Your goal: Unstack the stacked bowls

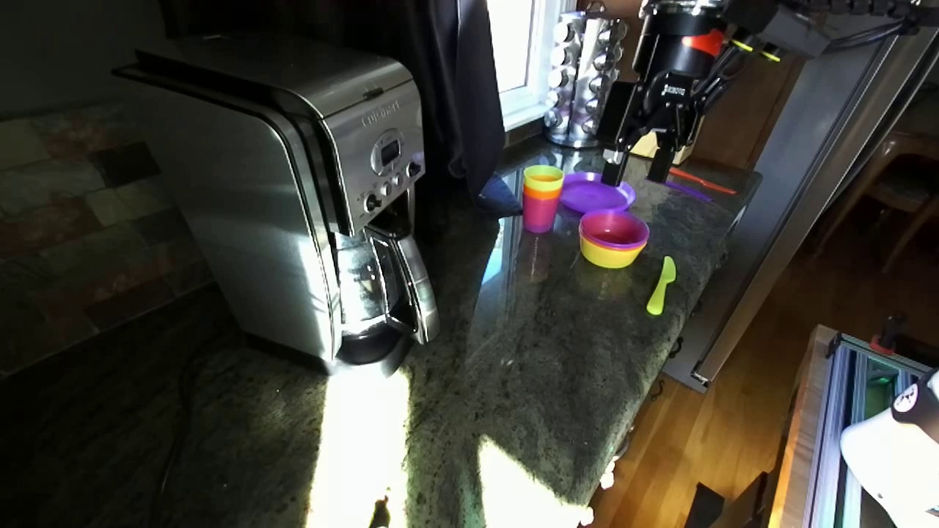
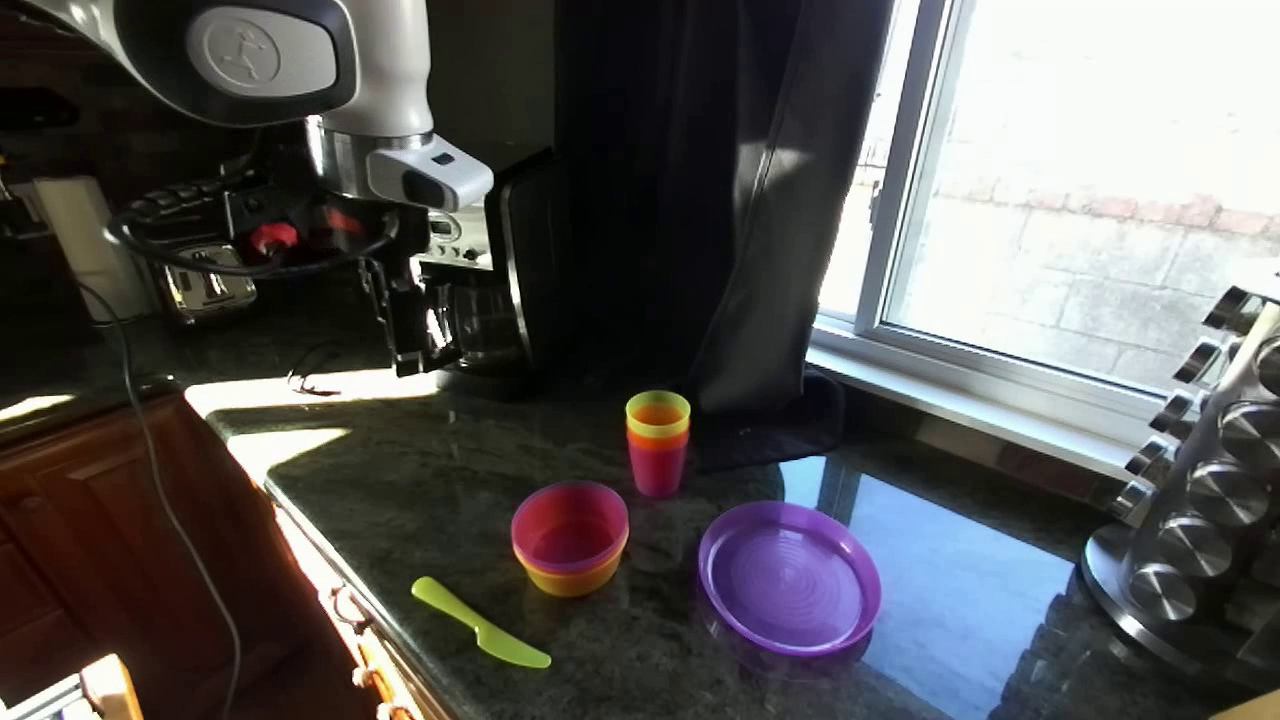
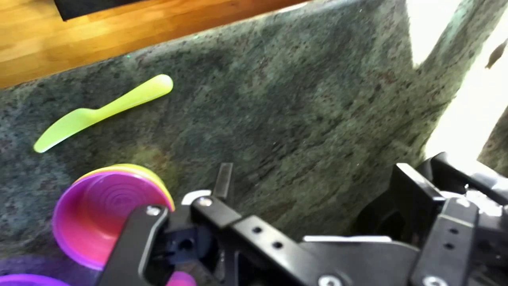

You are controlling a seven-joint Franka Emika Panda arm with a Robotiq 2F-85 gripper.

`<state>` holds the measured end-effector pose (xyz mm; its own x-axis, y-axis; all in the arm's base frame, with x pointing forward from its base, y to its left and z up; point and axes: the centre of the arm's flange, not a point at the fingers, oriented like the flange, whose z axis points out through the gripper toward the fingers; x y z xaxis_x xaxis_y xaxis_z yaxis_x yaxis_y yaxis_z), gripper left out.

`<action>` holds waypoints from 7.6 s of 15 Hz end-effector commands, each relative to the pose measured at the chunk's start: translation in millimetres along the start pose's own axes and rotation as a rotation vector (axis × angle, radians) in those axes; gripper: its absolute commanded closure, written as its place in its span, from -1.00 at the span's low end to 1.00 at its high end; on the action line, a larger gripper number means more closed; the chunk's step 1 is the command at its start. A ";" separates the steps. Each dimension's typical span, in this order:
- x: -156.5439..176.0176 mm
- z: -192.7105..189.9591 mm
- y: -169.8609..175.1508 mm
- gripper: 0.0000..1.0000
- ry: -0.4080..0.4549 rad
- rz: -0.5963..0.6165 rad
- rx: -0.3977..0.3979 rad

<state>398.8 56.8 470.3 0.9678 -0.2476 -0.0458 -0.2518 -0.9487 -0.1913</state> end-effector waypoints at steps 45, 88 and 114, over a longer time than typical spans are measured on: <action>79.1 93.3 219.1 -0.88 -0.088 0.021 -0.121; 109.4 103.4 200.5 0.99 -0.100 0.055 -0.013; 127.2 64.7 87.1 0.99 -0.180 -0.063 0.071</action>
<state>482.0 -69.4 396.7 0.9699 -0.1567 -0.1864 -0.2041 -0.9405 -0.2716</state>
